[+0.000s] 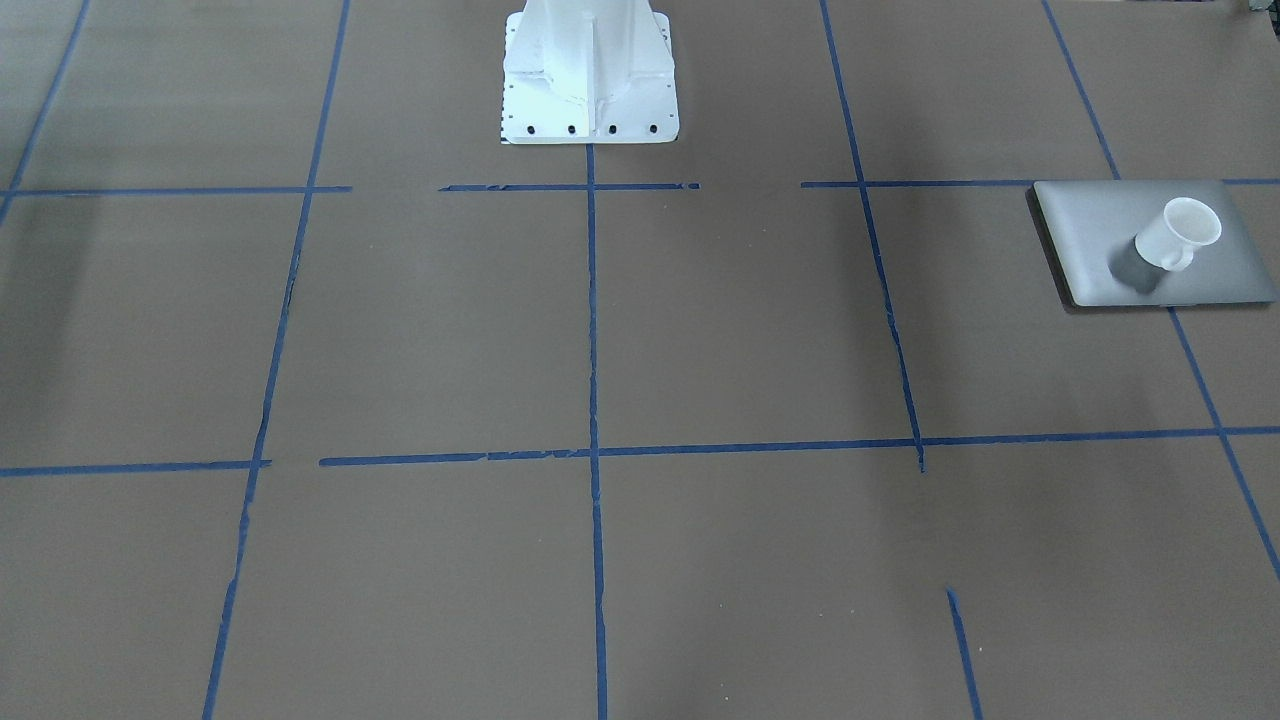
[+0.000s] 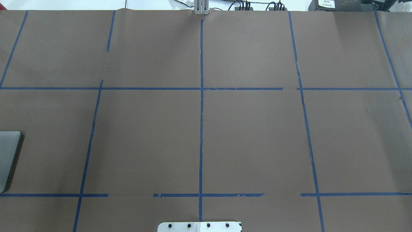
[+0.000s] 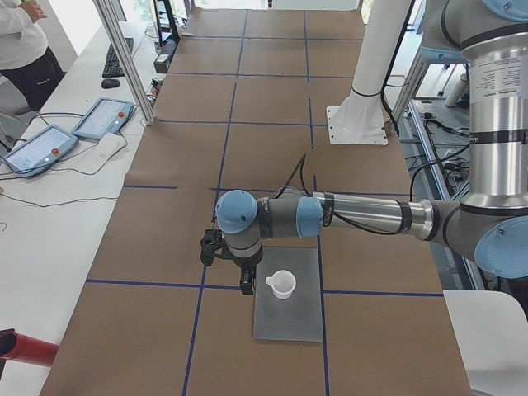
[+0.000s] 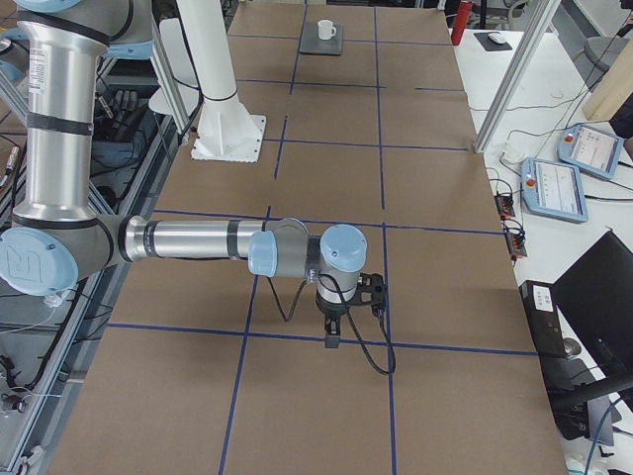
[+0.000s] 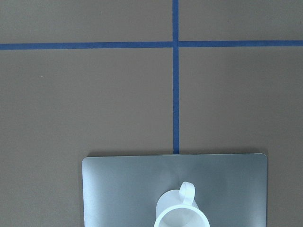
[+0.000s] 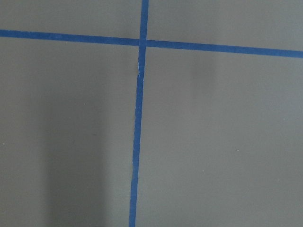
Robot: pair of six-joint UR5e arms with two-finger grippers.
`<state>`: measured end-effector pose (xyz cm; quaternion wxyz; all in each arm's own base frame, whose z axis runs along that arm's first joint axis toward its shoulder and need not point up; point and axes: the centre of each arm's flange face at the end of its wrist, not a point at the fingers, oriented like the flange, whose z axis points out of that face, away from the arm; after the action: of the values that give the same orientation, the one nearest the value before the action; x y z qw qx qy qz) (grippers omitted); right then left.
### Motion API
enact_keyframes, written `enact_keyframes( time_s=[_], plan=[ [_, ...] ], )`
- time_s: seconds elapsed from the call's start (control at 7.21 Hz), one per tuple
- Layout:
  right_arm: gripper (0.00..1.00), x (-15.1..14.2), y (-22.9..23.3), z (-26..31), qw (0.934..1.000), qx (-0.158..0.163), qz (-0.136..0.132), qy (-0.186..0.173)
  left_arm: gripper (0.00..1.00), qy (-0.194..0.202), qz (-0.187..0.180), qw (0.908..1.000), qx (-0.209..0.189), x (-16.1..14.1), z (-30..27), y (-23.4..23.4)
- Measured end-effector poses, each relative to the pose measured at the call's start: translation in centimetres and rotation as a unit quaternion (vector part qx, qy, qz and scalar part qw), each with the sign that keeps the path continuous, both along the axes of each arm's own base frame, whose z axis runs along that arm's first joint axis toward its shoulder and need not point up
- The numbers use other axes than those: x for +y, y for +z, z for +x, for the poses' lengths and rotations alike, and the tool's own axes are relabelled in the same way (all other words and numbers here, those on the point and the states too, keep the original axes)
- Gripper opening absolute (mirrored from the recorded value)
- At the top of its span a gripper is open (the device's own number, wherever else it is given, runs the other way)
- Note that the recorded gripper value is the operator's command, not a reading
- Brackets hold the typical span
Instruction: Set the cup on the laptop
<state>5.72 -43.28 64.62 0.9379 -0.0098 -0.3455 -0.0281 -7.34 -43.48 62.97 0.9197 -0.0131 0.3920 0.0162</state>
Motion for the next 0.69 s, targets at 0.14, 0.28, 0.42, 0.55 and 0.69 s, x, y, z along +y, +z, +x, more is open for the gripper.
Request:
enact_keyframes(
  time_s=[0.14, 0.28, 0.42, 0.55, 0.69],
  plan=[
    [1.00, 0.00, 0.00, 0.00, 1.0000, 0.000, 0.000, 0.000, 1.00, 0.000, 0.000, 1.0000, -0.001, 0.01, -0.01, 0.00],
    [1.00, 0.00, 0.00, 0.00, 1.0000, 0.000, 0.000, 0.000, 1.00, 0.000, 0.000, 1.0000, -0.001, 0.01, -0.01, -0.01],
    [1.00, 0.00, 0.01, 0.00, 1.0000, 0.000, 0.000, 0.000, 1.00, 0.000, 0.000, 1.0000, -0.002, 0.01, -0.01, 0.00],
    [1.00, 0.01, 0.01, 0.00, 1.0000, 0.000, 0.000, 0.000, 1.00, 0.000, -0.001, 1.0000, -0.002, 0.00, -0.01, 0.06],
    [1.00, 0.01, 0.01, 0.01, 1.0000, 0.000, 0.000, 0.000, 1.00, 0.000, -0.001, 1.0000, -0.003, -0.02, -0.02, 0.10]
  ],
)
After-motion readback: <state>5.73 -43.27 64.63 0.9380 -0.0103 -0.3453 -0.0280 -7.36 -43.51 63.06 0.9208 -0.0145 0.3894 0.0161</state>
